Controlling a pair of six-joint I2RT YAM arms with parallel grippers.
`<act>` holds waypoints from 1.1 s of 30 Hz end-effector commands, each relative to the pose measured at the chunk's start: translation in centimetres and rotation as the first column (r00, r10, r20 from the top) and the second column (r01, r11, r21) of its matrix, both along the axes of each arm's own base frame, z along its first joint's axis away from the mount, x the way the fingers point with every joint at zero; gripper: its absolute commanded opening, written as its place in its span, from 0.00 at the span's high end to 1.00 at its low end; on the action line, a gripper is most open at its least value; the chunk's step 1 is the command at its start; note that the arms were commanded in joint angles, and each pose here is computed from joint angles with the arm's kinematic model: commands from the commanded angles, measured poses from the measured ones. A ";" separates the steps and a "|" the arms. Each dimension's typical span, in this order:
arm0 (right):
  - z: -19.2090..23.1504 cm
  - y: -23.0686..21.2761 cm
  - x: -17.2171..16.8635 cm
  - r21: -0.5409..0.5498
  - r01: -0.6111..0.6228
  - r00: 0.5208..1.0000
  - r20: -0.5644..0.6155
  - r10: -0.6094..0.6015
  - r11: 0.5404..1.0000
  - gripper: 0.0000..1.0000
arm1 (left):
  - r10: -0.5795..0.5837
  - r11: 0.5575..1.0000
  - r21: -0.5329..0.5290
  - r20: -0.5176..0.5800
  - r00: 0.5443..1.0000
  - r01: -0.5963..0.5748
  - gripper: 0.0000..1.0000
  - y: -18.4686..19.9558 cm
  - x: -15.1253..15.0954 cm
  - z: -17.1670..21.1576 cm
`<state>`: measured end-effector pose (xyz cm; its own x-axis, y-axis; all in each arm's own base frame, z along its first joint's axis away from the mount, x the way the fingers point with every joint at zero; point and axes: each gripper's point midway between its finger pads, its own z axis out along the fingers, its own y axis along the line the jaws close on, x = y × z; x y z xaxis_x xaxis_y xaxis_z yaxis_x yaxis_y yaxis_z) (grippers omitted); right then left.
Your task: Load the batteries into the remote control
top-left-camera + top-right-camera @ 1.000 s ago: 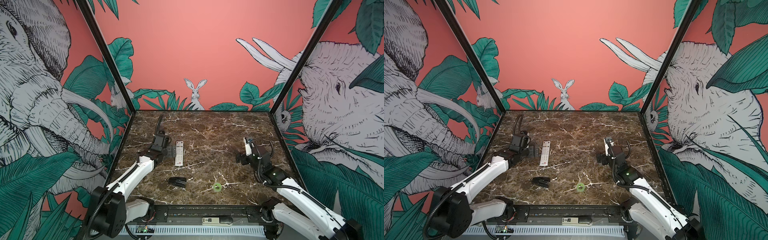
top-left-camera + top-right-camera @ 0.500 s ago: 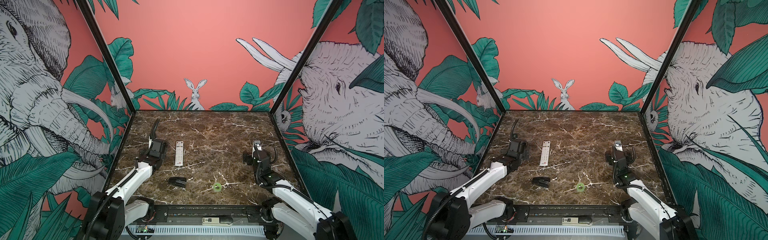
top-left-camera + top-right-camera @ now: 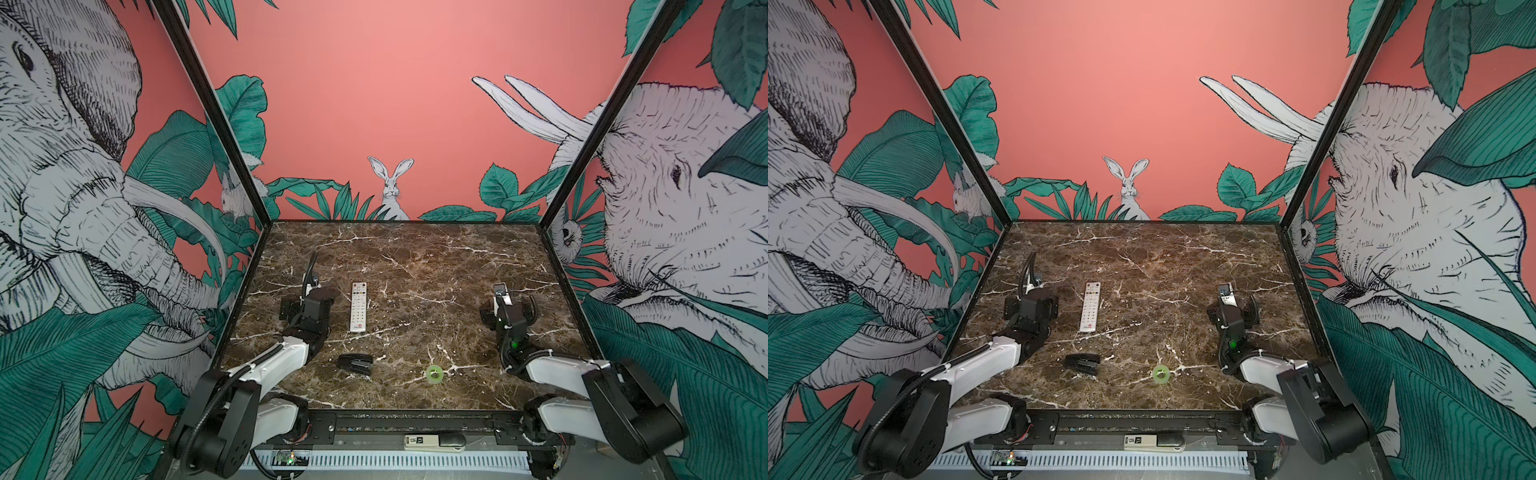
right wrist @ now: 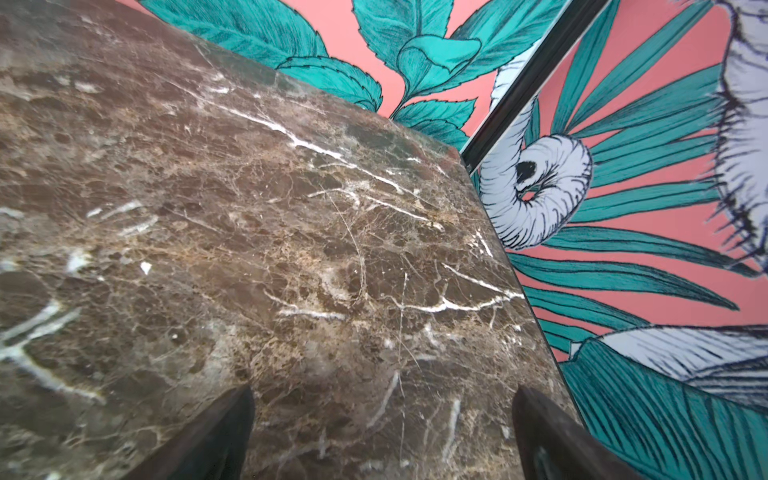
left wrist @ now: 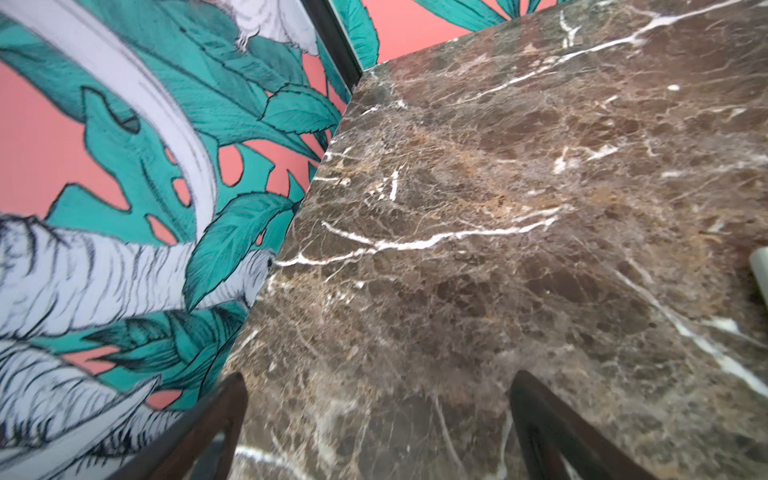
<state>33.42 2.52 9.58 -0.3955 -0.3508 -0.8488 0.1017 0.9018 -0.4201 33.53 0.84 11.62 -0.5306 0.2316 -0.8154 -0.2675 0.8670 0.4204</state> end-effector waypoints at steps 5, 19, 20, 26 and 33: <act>3.8 -0.1 2.7 -0.001 0.018 0.980 0.200 -0.018 1.000 0.01 | -0.044 0.999 0.031 0.154 0.987 0.040 0.00 -0.7 4.0 1.6; 1.9 -3.9 2.9 0.174 0.061 0.966 0.238 -0.102 0.983 0.01 | -0.194 0.975 -0.088 0.129 0.973 0.206 0.00 -1.2 6.5 -0.5; 1.4 -3.8 3.1 0.166 0.056 0.968 0.231 -0.094 0.984 0.01 | -0.221 0.965 -0.117 0.131 0.966 0.237 0.00 -1.3 6.8 -0.7; 0.8 -4.4 3.7 0.166 0.109 0.973 0.182 -0.139 0.980 0.01 | -0.258 0.943 -0.185 0.117 0.959 0.277 0.00 -1.2 7.2 -1.3; 0.6 -5.7 5.1 0.219 0.154 0.978 0.106 -0.181 0.964 0.01 | -0.287 0.928 -0.197 0.166 0.943 0.317 0.00 -1.4 6.5 -2.2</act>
